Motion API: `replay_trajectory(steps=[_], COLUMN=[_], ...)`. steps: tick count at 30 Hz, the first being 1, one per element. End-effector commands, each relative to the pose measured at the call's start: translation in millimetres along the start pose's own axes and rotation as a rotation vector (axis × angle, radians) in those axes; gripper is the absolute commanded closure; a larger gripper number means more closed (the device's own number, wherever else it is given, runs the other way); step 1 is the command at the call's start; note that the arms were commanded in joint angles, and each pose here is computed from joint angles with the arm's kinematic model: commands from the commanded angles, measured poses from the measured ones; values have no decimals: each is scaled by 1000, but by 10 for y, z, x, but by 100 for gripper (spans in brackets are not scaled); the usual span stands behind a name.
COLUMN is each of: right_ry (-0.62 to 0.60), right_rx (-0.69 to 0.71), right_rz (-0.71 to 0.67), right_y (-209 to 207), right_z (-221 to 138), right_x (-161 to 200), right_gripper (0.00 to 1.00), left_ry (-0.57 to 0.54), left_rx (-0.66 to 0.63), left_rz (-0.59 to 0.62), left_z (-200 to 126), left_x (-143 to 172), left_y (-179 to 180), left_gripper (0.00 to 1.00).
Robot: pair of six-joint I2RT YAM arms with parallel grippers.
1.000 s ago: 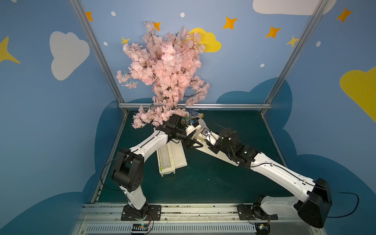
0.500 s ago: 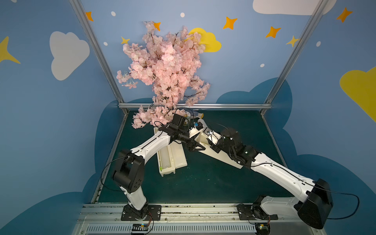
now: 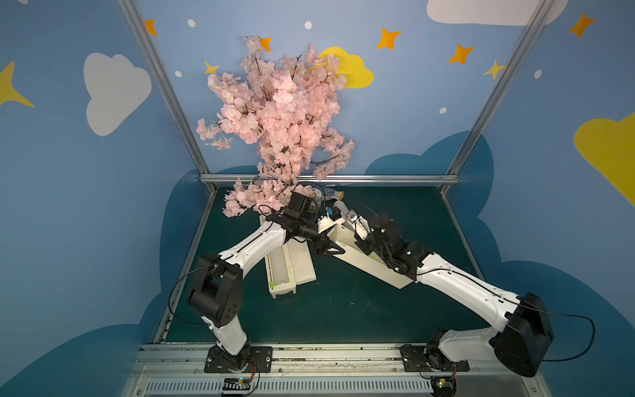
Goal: Put plastic wrap rolls into dispensers
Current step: Open the lid of the plastic wrap cutting box, then place the lid at the center of the board.
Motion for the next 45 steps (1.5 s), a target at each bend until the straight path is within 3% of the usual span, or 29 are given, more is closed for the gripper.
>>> replay_trajectory(steps=[1, 5, 13, 21, 28, 34, 39, 43, 45], right_ry=[117, 170, 389, 410, 532, 617, 616, 584, 571], right_rx=[48, 74, 244, 327, 434, 456, 450, 437, 442], right_rz=[60, 76, 126, 78, 83, 70, 69, 93, 104], right_y=[-2, -13, -201, -372, -707, -696, -692, -753, -802], right_z=[58, 143, 420, 647, 974, 1351, 1545, 1541, 1508], right_x=[141, 207, 349, 424, 603, 730, 775, 740, 705], right_gripper=[81, 81, 84, 81, 81, 80, 59, 27, 21], left_ry=[-32, -25, -8, -10, -12, -30, -28, -22, -18], left_rx=[-28, -32, -44, -36, -27, -9, -4, -14, -16], left_rz=[78, 63, 26, 2, -12, -41, -60, -80, -86], left_z=[-125, -144, -222, -205, -183, -144, -125, -88, -52], left_x=[-142, -88, 79, 162, 229, 279, 327, 382, 418], left_y=[-43, -74, -142, -138, -172, -176, -216, -282, -317], left_gripper=[65, 65, 65, 65, 65, 65, 65, 64, 63])
Point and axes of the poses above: each gripper's point midway between its finger pads, its own z axis out along the fingers, its own y axis along the line the jaws close on, x = y × z, the point moved 10 cm from there along -z, back along the fingers, and after that the axes turned 11 degrees about z, right-handed, at the moved point
